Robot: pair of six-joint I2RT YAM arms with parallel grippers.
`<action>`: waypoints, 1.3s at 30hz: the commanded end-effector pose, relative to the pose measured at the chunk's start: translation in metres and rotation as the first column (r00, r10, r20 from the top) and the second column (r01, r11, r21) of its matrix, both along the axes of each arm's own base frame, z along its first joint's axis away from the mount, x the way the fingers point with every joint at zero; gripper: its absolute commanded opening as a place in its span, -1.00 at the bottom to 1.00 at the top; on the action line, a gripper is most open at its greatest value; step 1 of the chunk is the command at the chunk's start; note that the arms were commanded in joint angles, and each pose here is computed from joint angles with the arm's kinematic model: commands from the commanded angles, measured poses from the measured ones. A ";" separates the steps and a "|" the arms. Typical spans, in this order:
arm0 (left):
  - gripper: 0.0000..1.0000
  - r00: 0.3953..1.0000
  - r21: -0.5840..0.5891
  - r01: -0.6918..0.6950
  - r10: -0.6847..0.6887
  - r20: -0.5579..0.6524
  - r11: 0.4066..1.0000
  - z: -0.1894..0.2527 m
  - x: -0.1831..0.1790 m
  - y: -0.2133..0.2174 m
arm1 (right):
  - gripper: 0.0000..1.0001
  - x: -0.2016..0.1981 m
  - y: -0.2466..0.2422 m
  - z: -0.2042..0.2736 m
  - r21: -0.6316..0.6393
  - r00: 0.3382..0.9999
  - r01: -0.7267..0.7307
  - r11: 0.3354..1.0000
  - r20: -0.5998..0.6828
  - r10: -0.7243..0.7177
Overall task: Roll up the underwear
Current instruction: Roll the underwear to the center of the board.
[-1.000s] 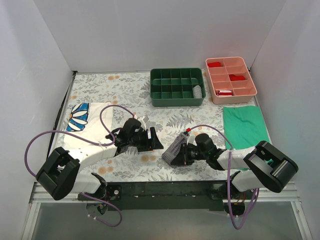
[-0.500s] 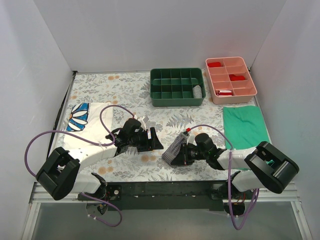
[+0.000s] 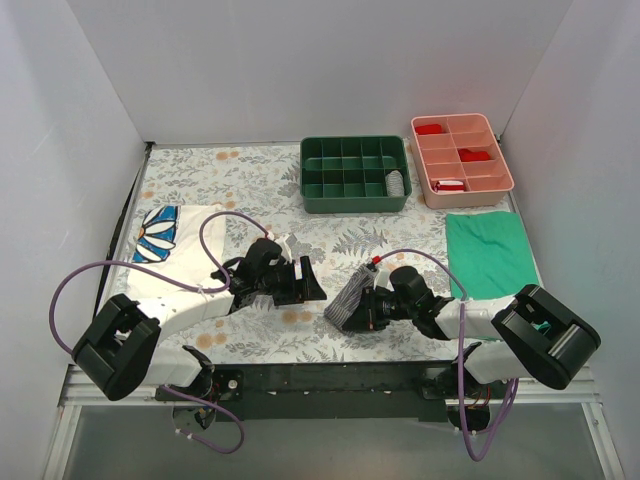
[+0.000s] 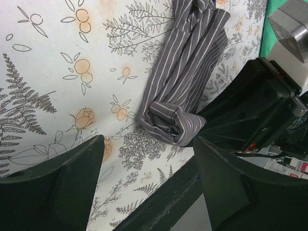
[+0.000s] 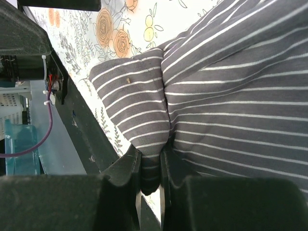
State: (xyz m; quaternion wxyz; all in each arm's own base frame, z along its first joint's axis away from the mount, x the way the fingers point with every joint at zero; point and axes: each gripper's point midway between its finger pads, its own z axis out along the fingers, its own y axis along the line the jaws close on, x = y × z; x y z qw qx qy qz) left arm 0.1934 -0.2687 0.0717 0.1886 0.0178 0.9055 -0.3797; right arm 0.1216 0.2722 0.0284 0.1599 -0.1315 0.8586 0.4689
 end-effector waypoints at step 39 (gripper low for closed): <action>0.03 0.987 -0.225 0.161 -0.160 0.024 0.961 -0.042 -0.025 -0.025 | -0.88 -0.002 -0.002 -0.012 -0.051 0.999 -0.016 0.999 -0.047 0.014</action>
